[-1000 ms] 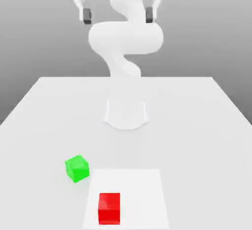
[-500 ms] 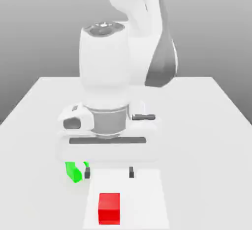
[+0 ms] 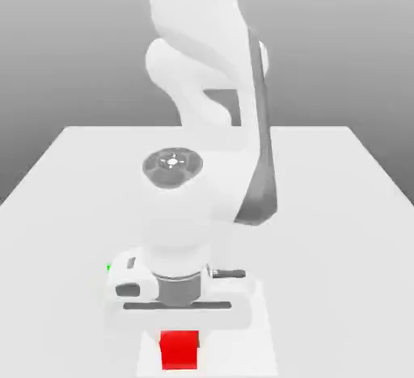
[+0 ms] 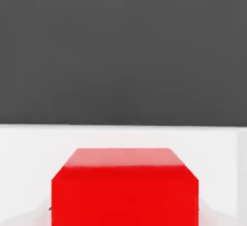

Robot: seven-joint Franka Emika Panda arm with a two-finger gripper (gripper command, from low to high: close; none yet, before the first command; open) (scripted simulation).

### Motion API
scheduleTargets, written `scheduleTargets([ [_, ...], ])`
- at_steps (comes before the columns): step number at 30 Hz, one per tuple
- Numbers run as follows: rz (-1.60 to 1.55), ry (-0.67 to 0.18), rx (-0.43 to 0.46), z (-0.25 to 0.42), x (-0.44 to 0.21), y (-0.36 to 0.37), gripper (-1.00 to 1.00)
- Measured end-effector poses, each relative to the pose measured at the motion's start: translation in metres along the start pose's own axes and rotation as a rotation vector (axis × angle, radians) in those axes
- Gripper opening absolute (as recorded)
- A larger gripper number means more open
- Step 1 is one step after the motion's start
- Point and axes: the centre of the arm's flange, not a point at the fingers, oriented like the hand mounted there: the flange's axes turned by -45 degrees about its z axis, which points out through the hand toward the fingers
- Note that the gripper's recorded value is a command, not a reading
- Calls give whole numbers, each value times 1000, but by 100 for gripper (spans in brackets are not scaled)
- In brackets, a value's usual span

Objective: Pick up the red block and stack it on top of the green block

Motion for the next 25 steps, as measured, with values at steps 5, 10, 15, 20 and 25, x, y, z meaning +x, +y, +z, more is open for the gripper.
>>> scheduleTargets([
  [5,81,0,-2,-49,-20,20,-100],
  [10,352,-1,-5,-70,-86,80,-100],
  [15,565,0,0,-76,-149,101,-100],
  [20,595,0,3,-38,-155,103,-100],
  [25,594,0,2,-15,-157,102,100],
])
